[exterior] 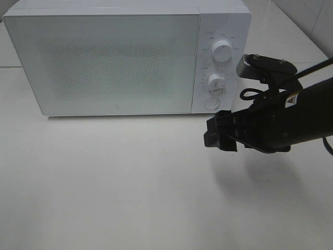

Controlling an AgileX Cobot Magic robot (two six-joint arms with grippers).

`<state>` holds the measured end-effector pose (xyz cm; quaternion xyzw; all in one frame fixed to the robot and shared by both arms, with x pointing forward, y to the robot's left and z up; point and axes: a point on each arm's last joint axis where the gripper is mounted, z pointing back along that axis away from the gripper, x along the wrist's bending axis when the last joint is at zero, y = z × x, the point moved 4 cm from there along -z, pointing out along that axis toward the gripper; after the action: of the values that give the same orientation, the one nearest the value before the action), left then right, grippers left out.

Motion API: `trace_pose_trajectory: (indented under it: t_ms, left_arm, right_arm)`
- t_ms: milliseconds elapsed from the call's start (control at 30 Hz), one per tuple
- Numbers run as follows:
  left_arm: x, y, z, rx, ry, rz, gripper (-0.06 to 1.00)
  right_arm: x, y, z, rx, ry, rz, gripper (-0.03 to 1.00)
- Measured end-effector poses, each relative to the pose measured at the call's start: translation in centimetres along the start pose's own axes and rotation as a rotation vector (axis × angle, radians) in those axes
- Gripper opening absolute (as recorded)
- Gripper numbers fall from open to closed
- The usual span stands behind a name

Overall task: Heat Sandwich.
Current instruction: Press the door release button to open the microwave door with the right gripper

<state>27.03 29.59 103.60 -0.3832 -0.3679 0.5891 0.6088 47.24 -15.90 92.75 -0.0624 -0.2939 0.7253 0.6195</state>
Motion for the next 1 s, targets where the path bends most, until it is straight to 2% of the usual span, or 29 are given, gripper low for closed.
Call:
trace_pose_trajectory:
  t_ms: [333, 633, 867, 1000]
  left_arm:
    - [0.0, 0.0, 0.0, 0.000, 0.000, 0.000, 0.99]
    - [0.0, 0.0, 0.0, 0.000, 0.000, 0.000, 0.99]
    - [0.0, 0.0, 0.0, 0.000, 0.000, 0.000, 0.99]
    - [0.0, 0.0, 0.0, 0.000, 0.000, 0.000, 0.99]
  right_arm:
    - [-0.3, 2.5, 4.7, 0.152, 0.009, 0.221, 0.77]
    - [-0.4, 4.1, 9.6, 0.208, 0.013, 0.295, 0.77]
    - [-0.4, 5.6, 13.3, 0.174, -0.006, 0.320, 0.77]
    - [-0.5, 6.8, 16.8, 0.047, -0.026, 0.349, 0.77]
